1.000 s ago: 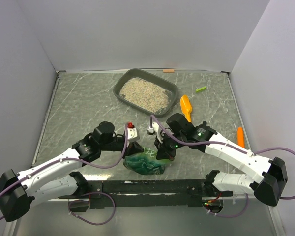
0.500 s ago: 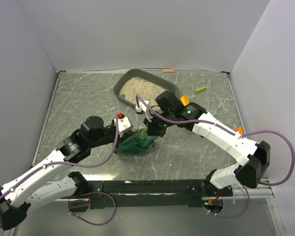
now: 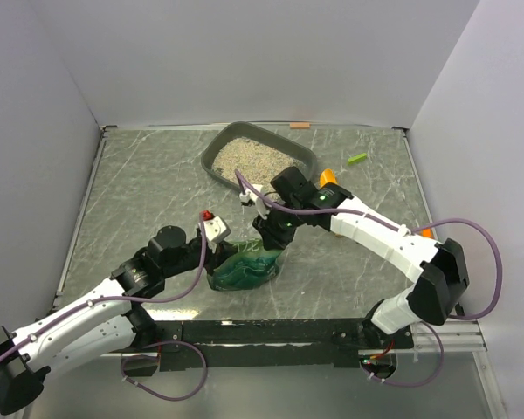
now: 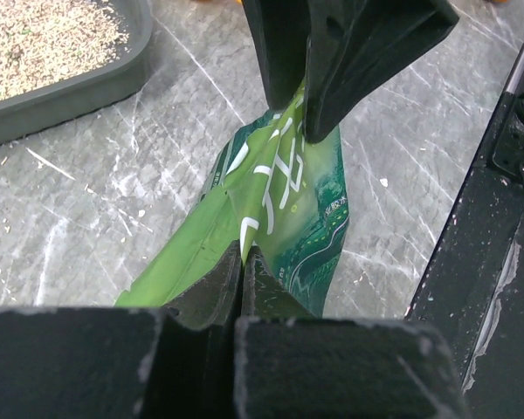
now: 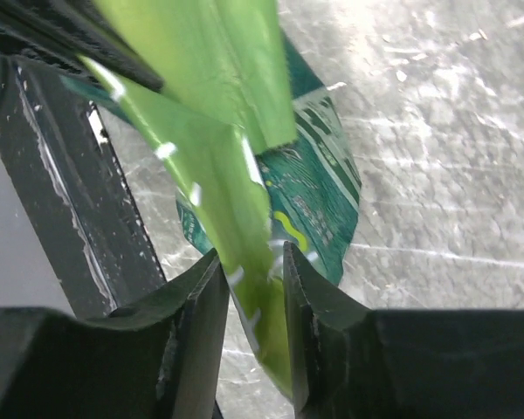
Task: Fill the litter box with clean litter
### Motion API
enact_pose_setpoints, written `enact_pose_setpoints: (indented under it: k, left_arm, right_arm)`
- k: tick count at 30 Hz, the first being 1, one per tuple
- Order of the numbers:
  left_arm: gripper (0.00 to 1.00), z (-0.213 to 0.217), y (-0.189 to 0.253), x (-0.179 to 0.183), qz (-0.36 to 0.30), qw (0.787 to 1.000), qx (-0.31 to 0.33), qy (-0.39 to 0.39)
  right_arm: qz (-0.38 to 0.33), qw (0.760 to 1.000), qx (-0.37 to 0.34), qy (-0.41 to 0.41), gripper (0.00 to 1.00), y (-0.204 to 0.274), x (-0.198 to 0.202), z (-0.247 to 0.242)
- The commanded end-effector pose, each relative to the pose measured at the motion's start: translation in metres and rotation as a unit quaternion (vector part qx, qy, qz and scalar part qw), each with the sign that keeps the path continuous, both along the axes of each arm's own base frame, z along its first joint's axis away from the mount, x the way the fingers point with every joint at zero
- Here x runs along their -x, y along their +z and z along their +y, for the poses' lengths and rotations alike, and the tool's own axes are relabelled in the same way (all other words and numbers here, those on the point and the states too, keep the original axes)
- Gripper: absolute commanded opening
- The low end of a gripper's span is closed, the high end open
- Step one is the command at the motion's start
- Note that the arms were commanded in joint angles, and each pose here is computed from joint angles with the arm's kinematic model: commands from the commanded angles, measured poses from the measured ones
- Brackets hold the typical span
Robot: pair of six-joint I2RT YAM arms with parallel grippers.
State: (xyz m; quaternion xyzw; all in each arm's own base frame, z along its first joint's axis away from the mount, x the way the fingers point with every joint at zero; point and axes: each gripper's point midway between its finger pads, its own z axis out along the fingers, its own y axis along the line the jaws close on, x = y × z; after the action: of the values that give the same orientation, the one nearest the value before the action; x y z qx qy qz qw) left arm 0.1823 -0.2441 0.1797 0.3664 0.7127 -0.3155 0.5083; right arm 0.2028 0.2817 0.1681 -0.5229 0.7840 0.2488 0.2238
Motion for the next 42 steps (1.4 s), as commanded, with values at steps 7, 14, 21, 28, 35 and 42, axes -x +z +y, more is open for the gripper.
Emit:
enact_pose_setpoints:
  k: [7,14,21,28,35,42]
  left_arm:
    - [0.01,0.003,0.016,-0.002,-0.007,1.000,0.025,0.017]
    - [0.01,-0.001,0.018,0.000,-0.001,1.000,0.028,0.007]
    - [0.01,0.000,0.019,-0.003,0.003,0.999,0.028,0.020]
    - [0.01,-0.001,0.026,0.002,0.004,0.999,0.043,0.011]
    - [0.01,-0.003,0.026,0.007,0.010,0.999,0.045,-0.003]
    - [0.01,-0.005,0.028,0.010,0.012,0.999,0.049,-0.011]
  right_arm:
    - [-0.134,0.967,-0.083,-0.198,0.74,0.101,-0.040,-0.053]
    - [-0.146,0.851,-0.076,-0.499,0.81,0.096,-0.080,-0.164]
    - [-0.033,0.748,-0.033,-0.662,0.78,0.034,-0.085,-0.241]
    - [-0.001,0.649,-0.030,-0.760,0.72,-0.005,-0.081,-0.289]
    - [0.009,0.615,-0.065,-0.786,0.72,-0.036,-0.084,-0.305]
    - [-0.002,0.621,-0.068,-0.781,0.70,-0.053,-0.101,-0.323]
